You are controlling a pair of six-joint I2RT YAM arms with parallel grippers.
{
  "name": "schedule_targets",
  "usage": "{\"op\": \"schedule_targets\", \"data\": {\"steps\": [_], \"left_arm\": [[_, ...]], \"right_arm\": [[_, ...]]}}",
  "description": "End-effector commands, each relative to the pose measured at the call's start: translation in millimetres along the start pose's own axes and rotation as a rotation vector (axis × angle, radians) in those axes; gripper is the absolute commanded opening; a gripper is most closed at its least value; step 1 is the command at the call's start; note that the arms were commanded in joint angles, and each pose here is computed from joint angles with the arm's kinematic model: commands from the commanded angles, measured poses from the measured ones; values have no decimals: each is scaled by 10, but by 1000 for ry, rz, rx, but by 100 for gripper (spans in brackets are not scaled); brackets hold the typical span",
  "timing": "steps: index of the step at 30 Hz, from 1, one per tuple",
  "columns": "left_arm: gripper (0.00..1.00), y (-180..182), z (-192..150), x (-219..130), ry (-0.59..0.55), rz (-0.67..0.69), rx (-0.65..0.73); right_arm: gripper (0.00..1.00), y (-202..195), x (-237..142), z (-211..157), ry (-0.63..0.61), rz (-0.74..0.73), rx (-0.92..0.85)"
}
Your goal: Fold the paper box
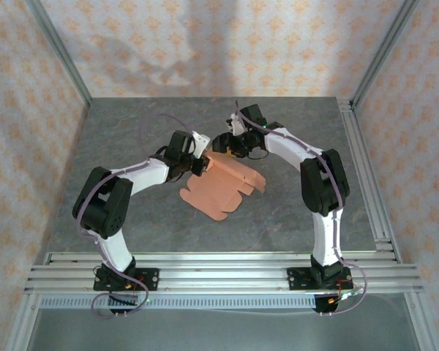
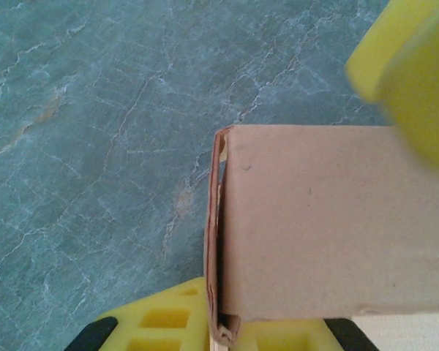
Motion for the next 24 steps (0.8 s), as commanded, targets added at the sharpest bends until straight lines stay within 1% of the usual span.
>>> {"op": "schedule_targets", "data": {"steps": [1,5,7,11,14,17,24], "left_arm": [[14,-77,19,47,-24,-42,-7],[15,-73,-4,99,-33,-52,-36],[17,-65,-20,103,-41,-50,-41],[27,-34,-30,96,-60,-34,-46],[32,6,-44,120,-71,-13,-56],[33,50,-81,159,-71,2,-64],[33,91,-127,254,-87,5,-82]], "right_arm": [[62,-27,79,50,-7,26,-10],[57,-103,139,-13,10,17,4],[55,-126,144,-41,15,11,12],[53,-164,125,-77,15,9,28],[51,-180,107,-89,10,17,44],[50,-177,95,-82,-4,35,60],[49,-138,115,-117,13,76,86]]}}
Point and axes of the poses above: each hand's point on the last joint's axis, 136 mm out from that joint toward the fingers, its own x axis out along the fingers, its own y axis along the line the jaws close on, z = x × y, the point moved 3 cm from there along -x, back along the fingers, and after that the axes turned 13 degrees about -x, right-handed, at the moved point
